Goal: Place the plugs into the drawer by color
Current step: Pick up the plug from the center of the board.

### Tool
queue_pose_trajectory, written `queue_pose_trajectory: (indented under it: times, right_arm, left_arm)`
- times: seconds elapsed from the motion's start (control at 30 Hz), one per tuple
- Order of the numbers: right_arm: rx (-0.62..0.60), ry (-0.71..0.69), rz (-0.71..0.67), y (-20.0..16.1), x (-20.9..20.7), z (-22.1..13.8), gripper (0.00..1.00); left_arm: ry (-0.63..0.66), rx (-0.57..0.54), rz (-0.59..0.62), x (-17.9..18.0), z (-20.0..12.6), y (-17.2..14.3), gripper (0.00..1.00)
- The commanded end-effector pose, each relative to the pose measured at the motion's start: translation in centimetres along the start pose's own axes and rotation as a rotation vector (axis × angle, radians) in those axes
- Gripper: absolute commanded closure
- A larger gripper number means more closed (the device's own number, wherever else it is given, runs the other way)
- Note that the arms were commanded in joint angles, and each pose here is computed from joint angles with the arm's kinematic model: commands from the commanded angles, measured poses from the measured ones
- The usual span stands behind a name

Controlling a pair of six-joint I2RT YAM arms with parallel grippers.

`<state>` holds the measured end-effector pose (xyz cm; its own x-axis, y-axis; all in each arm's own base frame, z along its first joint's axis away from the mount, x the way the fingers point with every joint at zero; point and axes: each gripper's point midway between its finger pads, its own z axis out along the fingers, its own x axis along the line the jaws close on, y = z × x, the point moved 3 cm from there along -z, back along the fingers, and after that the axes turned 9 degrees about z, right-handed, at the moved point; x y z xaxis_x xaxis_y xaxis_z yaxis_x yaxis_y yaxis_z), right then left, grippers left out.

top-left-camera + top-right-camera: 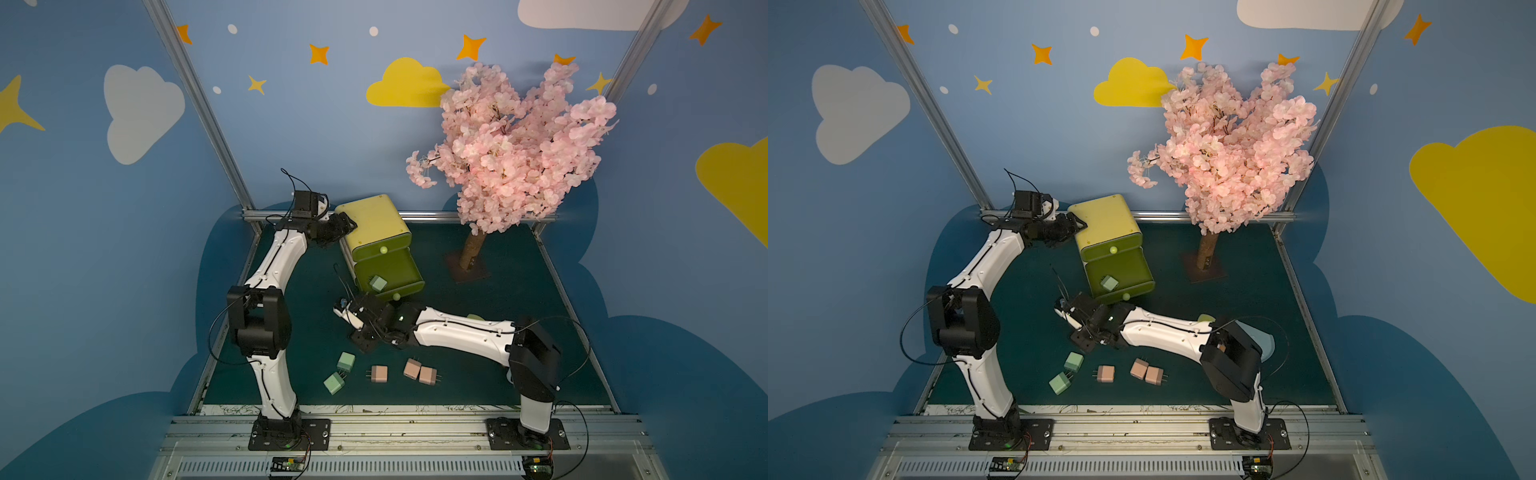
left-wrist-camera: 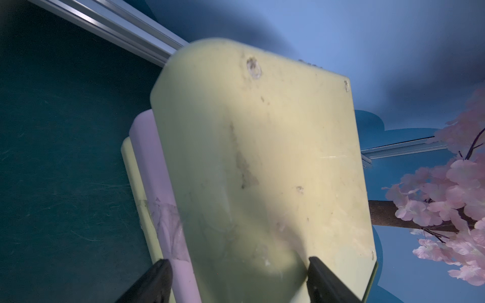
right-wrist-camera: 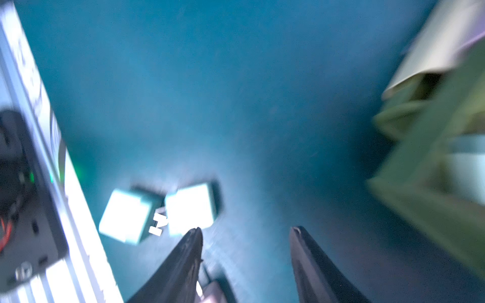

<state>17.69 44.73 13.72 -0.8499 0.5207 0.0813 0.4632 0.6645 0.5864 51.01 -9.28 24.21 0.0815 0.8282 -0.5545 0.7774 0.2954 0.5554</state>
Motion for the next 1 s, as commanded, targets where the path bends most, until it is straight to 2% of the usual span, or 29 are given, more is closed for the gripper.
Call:
queue_pose_trajectory:
  times: [0.0, 0.17, 0.4, 0.97]
  right_arm:
    - [-0.007, 0.065, -0.106, -0.7, 3.1, 1.1, 0.38]
    - [0.061, 0.055, -0.168, -2.5, 5.4, 3.3, 0.35]
    - [0.104, 0.025, -0.181, -3.0, 5.3, 5.7, 0.33]
    - [0.127, -0.064, -0.176, -3.2, 2.6, 6.5, 0.34]
  left_arm:
    - [0.026, 0.022, 0.001, 0.3, -0.4, -0.8, 0.18]
    - [0.027, 0.022, 0.009, 0.1, -0.4, -1.0, 0.18]
    - [0.024, 0.021, 0.011, -0.1, -0.5, -1.0, 0.18]
    - [0.022, 0.020, 0.013, -0.2, -0.5, -0.9, 0.18]
